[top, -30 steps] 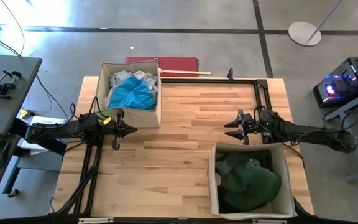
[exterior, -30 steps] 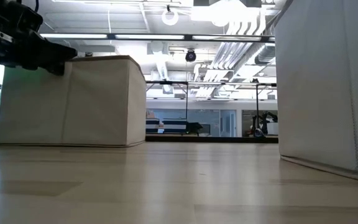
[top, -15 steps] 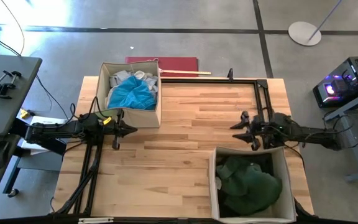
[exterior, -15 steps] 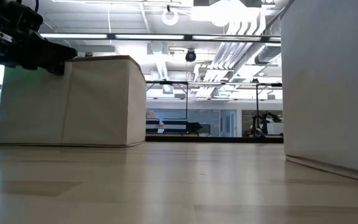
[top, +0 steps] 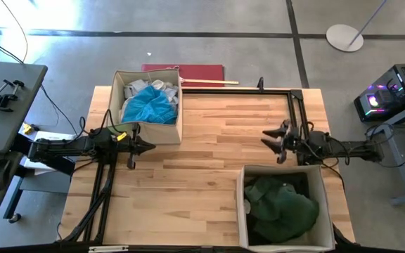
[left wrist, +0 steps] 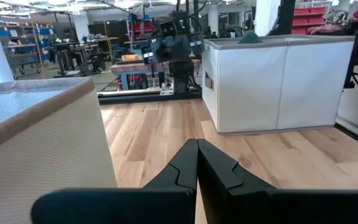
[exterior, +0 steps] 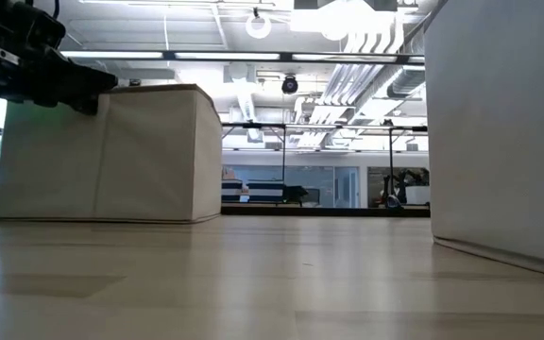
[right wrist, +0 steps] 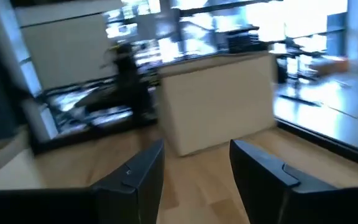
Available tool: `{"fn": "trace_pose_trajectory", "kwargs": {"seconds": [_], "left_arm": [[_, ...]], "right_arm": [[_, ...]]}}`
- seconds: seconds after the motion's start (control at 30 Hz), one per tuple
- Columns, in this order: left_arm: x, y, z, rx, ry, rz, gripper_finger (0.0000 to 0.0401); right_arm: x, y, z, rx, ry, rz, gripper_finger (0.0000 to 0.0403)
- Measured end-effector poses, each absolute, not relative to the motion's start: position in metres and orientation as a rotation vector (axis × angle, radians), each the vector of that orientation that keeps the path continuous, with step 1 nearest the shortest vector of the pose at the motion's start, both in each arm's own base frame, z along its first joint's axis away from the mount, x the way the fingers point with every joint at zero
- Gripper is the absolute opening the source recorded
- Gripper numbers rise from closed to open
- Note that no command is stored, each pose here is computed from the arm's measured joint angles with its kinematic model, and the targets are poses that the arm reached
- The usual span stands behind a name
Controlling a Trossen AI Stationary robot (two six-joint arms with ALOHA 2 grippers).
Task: Sort clothes
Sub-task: Return to Home Position
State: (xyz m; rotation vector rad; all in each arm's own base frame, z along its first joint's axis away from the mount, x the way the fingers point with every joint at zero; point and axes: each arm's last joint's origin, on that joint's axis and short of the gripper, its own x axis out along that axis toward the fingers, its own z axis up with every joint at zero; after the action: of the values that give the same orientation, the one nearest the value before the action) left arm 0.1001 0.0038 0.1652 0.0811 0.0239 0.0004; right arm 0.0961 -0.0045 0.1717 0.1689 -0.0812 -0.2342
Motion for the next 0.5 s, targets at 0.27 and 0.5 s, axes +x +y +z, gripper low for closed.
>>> {"fn": "trace_pose_trajectory", "kwargs": {"seconds": [0.27,0.5], "left_arm": [[0.1001,0.0038,0.1654,0.081,0.022,0.000,0.0000],[0.1001,0.0038,0.1654,0.081,0.022,0.000,0.0000]], "right_arm": [[0.0971,0.0019,0.1692,0.096,-0.037,-0.025,0.0172],[0.0979,0.0021,0.1680,0.134,-0.023,-0.021,0.0172]]}}
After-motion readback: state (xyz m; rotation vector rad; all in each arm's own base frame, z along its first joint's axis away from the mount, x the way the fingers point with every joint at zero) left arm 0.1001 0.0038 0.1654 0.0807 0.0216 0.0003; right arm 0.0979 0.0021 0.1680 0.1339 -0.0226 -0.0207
